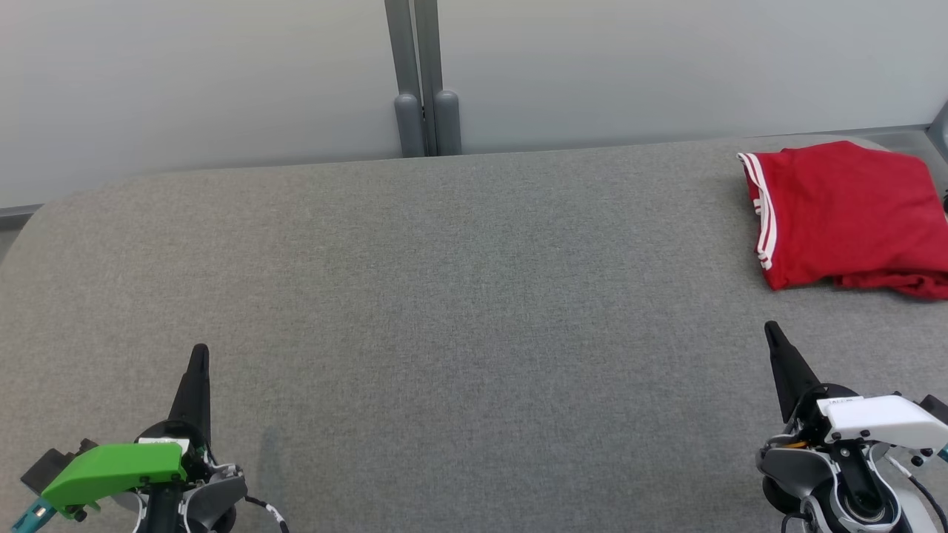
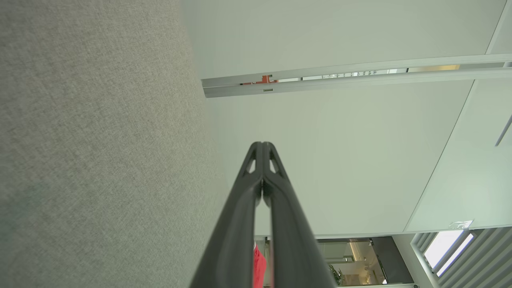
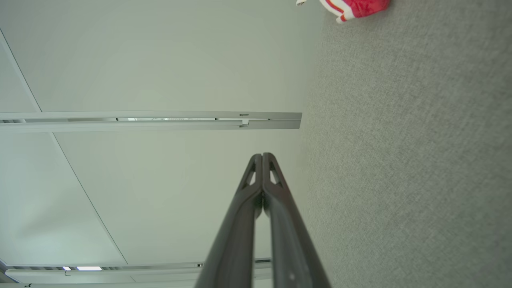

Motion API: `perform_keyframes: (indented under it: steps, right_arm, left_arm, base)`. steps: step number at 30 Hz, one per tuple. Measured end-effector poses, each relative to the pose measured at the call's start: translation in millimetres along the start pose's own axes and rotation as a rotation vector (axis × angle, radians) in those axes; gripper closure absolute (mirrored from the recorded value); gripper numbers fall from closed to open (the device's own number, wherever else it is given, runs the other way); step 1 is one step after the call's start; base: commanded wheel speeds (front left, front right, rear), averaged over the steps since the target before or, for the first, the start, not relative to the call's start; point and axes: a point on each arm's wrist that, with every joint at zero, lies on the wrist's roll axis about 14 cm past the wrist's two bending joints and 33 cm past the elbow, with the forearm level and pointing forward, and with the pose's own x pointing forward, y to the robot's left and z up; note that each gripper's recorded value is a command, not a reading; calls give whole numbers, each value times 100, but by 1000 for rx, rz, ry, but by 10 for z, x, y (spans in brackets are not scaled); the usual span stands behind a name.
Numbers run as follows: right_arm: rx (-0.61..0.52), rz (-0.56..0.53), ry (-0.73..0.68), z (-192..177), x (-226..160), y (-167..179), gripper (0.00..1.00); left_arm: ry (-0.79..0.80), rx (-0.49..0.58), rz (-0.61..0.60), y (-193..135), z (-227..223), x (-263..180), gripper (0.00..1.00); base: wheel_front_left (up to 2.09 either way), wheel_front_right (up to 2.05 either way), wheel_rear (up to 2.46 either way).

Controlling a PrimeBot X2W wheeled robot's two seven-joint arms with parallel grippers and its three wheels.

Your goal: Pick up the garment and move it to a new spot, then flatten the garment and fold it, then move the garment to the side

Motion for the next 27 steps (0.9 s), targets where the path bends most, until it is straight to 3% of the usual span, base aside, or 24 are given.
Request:
perform_keyframes:
  steps: [8, 27]
  right_arm:
    - [54, 11, 7, -15, 26, 30, 100]
    - [54, 11, 7, -16, 27, 30, 100]
  left_arm:
    - [0, -48, -18, -44, 10, 22, 100]
    - [0, -48, -20, -48, 11, 25, 100]
  base:
    - [0, 0, 0]
    - [0, 0, 0]
